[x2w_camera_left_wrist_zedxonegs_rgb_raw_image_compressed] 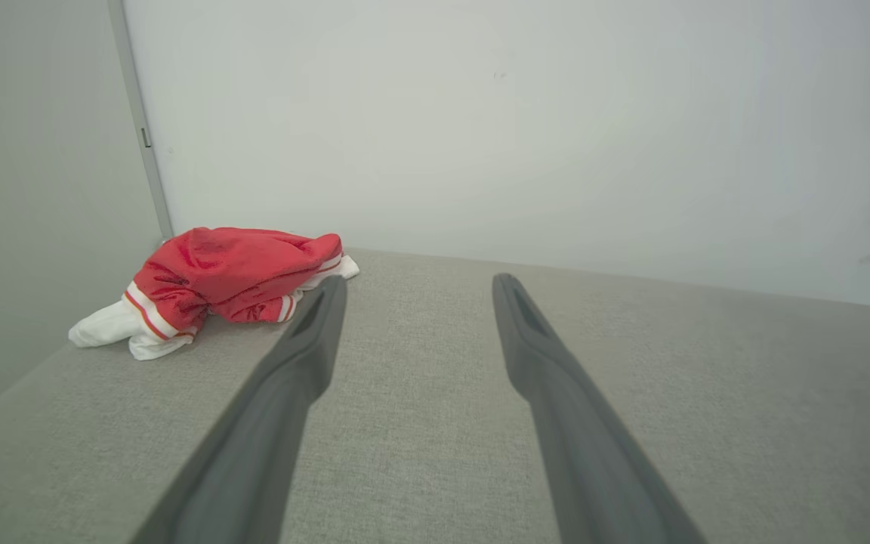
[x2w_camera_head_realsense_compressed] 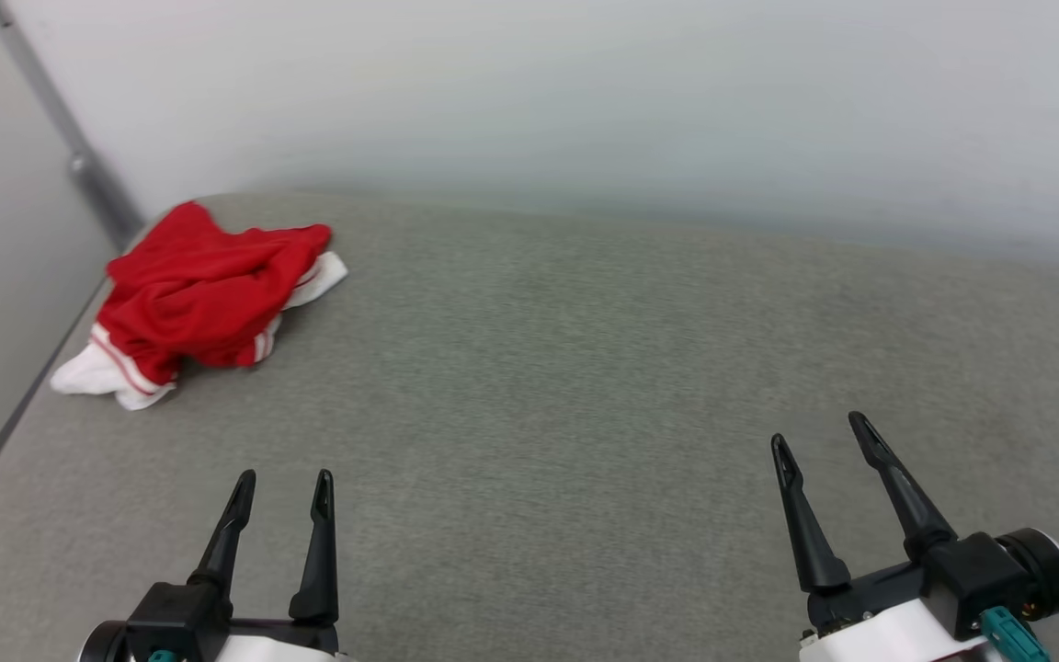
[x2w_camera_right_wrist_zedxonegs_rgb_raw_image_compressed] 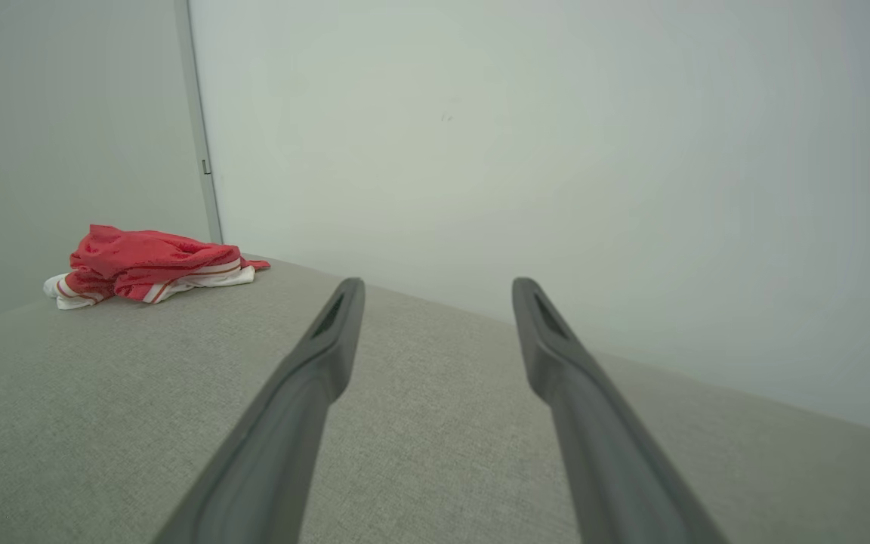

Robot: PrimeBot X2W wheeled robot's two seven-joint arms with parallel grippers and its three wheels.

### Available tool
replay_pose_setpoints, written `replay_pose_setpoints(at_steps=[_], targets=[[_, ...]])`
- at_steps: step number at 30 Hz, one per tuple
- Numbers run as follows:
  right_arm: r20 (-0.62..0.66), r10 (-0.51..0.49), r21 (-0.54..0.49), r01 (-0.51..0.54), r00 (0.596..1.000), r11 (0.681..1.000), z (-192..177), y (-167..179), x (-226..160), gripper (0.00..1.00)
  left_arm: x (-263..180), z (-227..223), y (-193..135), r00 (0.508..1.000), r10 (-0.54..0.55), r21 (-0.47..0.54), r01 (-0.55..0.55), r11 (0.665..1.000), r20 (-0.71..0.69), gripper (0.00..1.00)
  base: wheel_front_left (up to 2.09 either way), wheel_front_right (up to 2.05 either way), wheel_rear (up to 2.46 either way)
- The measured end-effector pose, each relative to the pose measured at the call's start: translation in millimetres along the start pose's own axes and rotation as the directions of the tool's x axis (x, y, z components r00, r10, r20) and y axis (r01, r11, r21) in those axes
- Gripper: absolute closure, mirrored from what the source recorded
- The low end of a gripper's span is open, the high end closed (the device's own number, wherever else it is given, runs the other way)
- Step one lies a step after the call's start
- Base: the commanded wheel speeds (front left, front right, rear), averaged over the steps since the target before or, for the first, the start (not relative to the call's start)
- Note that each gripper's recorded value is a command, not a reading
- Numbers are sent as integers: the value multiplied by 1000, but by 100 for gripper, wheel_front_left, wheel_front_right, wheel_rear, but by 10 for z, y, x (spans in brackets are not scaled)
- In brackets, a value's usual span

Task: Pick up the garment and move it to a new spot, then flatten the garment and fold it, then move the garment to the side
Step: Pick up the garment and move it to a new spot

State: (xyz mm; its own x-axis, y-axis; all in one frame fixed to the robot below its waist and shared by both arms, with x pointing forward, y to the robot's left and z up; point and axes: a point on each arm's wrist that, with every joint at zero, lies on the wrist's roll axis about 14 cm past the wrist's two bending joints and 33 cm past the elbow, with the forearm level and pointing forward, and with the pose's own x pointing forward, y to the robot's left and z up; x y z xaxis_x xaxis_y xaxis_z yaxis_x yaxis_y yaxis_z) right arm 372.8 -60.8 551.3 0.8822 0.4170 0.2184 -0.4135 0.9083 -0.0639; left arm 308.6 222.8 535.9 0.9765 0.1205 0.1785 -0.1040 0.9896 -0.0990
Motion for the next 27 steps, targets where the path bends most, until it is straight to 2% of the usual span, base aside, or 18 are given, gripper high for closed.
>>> replay_pose_setpoints(at_steps=[10,20,27], targets=[[24,160,39,-161,987,986,35,514,194,0,-346,123,405,990,135,30,-136,990,25,0,0,0,0],[39,294,77,-296,955,952,58,972,273,0,-693,217,704,967,251,41,-253,967,49,0,0,0,0],[41,334,78,-337,942,938,55,1109,294,0,-822,222,779,957,285,51,-288,956,47,0,0,0,0]])
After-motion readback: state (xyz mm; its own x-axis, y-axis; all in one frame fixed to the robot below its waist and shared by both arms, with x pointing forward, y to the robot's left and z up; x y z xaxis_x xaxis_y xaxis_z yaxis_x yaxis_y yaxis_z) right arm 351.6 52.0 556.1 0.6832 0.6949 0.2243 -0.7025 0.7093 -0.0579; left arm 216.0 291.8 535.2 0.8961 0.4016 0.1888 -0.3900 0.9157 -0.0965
